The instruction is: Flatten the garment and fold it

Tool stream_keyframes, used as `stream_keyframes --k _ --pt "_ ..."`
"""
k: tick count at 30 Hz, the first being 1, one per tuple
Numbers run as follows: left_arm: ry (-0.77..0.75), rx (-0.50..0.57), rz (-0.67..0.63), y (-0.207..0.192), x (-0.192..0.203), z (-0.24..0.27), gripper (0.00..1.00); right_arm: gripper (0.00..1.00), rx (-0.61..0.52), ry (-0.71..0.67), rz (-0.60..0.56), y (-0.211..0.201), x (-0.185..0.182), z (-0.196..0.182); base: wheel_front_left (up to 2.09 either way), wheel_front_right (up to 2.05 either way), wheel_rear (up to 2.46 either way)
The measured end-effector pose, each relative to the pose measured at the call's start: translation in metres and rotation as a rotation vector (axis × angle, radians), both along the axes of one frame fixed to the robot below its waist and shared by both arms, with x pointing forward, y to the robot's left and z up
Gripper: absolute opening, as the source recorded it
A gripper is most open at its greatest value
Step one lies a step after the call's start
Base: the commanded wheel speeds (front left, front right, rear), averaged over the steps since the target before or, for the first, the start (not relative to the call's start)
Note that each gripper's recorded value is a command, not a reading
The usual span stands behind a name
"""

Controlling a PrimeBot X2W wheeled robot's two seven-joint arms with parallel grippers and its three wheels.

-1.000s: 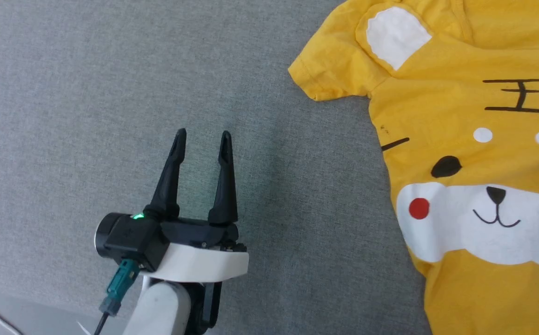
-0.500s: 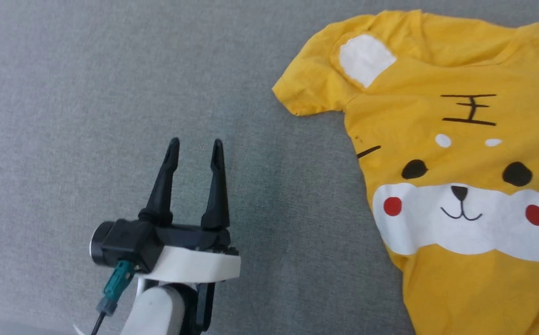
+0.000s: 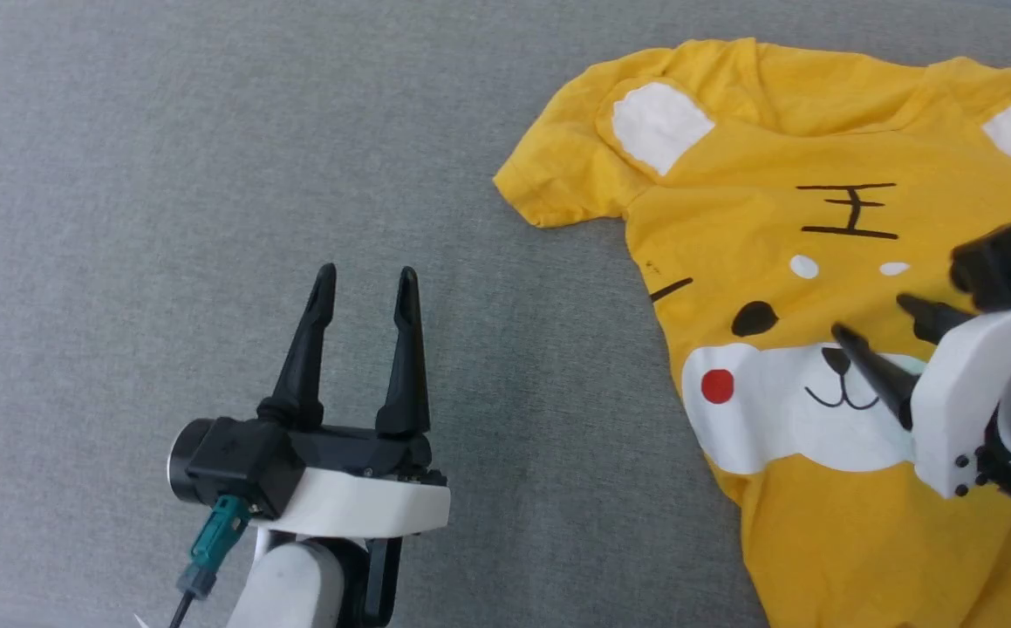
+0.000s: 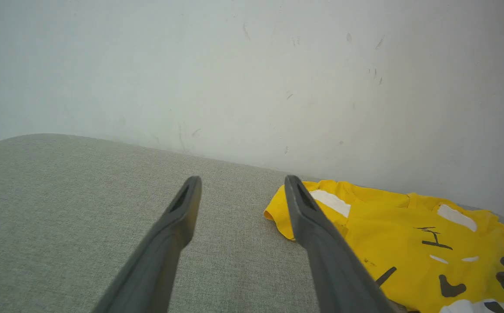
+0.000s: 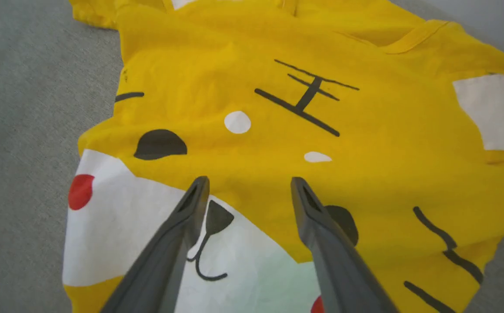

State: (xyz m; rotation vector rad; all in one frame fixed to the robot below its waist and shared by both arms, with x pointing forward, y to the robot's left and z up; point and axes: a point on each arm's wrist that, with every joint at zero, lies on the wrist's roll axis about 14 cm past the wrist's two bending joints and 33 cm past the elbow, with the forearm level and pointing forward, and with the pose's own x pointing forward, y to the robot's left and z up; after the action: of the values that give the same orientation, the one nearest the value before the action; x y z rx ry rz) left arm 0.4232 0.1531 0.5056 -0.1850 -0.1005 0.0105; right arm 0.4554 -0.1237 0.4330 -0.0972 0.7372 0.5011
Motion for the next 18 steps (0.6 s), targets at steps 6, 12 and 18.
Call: stream_keyframes --k 6,12,18 --pt "0.015 0.004 0.017 0.006 -0.002 -0.004 1.0 0.33 -0.11 0.111 0.032 -0.006 -0.006 -0.052 0.0 0.0 0.0" --pt "0.033 0.001 0.025 0.008 -0.002 -0.01 1.0 0.0 -0.099 0.055 0.033 -0.001 0.017 -0.051 0.0 0.0 0.0" --pt "0.03 -0.006 0.01 0.003 -0.001 -0.01 1.0 0.0 -0.031 0.017 0.014 -0.006 0.015 -0.021 0.0 0.0 0.0"
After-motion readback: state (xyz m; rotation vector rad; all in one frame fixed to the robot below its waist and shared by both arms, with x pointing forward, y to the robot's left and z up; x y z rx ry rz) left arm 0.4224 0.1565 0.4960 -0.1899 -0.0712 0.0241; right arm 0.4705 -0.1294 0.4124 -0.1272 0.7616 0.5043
